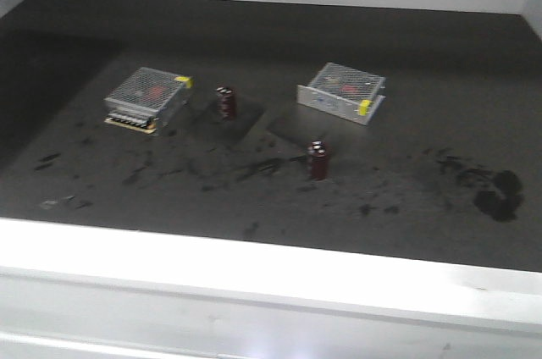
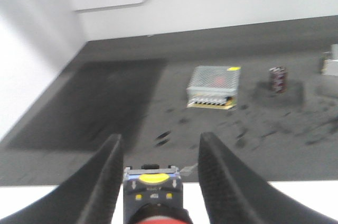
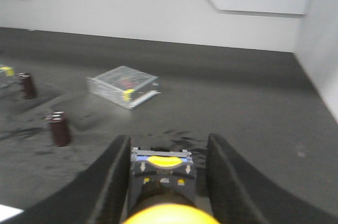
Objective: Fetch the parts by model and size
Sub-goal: 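Drive the base away from the bench across the floor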
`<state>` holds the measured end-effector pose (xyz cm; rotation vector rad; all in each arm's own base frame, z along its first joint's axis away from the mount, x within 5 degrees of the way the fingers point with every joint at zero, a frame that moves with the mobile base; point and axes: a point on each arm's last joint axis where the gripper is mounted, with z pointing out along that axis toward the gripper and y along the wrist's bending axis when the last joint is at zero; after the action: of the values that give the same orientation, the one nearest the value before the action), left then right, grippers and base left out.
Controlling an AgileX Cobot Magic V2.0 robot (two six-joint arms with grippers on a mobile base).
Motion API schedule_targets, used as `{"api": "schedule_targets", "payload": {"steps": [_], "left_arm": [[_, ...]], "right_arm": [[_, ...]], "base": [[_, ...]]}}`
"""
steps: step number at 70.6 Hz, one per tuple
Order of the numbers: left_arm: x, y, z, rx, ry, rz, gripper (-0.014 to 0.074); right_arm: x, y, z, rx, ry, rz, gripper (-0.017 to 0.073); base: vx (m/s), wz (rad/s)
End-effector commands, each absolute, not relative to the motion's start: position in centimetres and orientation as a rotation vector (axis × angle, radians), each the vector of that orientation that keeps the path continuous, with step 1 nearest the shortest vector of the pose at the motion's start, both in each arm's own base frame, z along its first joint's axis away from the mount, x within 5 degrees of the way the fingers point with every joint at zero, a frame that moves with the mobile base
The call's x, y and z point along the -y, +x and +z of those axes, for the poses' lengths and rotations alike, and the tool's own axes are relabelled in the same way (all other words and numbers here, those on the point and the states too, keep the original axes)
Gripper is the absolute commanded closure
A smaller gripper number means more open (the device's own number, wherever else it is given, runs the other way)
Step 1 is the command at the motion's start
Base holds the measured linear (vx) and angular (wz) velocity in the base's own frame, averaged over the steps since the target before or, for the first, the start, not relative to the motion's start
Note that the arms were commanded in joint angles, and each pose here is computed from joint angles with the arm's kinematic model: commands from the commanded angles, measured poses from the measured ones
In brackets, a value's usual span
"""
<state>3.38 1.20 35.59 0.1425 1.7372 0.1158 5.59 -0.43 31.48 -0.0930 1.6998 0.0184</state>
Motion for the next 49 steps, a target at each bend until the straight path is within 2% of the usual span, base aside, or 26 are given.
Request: {"api": "schedule_targets", "payload": {"steps": [1,21,49], "left_arm": [[-1.04,3.51,36.89,-1.651,0.151,0.108,0.0600],[-1.04,3.51,36.89,-1.651,0.151,0.108,0.0600],[-1.04,3.51,36.89,-1.651,0.151,0.108,0.0600]], "right_arm": [[0.27,5.61,32.88,-1.613,-0.124,0.010,0.0561],[0.27,5.61,32.88,-1.613,-0.124,0.010,0.0561],[0.27,5.61,32.88,-1.613,-0.124,0.010,0.0561]], "base": [[-0.11,0.41],[-0.13,0.50],[-0.17,0.65]]}}
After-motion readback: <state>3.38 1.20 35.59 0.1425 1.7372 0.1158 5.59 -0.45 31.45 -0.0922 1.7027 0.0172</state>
